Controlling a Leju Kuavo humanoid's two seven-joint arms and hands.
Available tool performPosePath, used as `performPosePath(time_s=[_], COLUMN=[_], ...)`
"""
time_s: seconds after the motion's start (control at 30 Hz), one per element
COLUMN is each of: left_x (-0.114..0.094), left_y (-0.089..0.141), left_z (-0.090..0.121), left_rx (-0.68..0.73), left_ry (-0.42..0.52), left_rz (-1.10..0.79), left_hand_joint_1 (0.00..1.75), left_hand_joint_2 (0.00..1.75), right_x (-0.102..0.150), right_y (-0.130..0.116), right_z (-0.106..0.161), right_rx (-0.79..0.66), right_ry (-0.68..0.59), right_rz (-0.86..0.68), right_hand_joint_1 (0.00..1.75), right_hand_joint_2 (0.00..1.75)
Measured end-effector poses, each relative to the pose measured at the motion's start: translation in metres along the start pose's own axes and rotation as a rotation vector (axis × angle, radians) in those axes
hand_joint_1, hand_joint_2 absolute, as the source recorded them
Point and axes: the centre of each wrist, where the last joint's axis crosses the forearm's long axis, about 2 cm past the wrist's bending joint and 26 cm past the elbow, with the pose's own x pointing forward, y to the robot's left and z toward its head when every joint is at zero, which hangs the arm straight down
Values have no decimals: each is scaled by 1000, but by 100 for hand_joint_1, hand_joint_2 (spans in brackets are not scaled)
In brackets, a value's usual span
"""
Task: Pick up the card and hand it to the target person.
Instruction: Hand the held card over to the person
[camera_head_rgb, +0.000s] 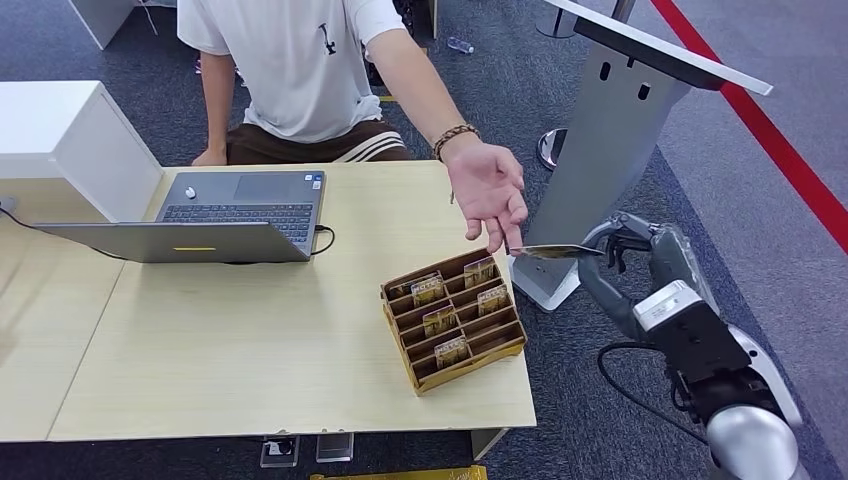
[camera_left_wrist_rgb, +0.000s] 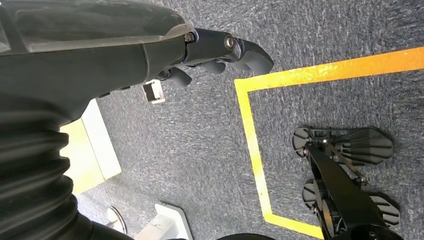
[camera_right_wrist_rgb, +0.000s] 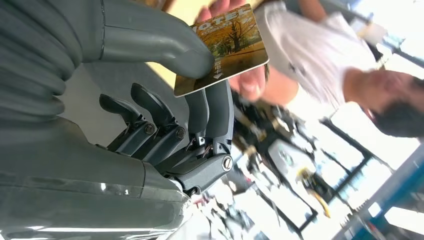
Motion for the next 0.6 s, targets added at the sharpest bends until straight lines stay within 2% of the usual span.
performPosePath(time_s=[0.23, 0.37, 0.43, 0.6], left_x=[1, 8, 12, 15], left_y=[-2, -6, -8, -11], left_z=[0, 0, -1, -1], left_rx=[-1, -6, -9, -11], left_ry=[-2, -2, -2, -1], left_rz=[-11, -32, -39, -43], left_hand_joint_1=[0, 0, 0, 0], left_hand_joint_2=[175, 175, 175, 175], right_x=[12, 17, 17, 14], right_y=[-5, 5, 12, 36], right_z=[0, 3, 3, 2], right_rx=[-224, -466, -552, -563], right_ry=[-145, -242, -276, -260], right_rz=[202, 419, 476, 466], right_hand_joint_1=[169, 169, 169, 169], right_hand_joint_2=[175, 175, 175, 175])
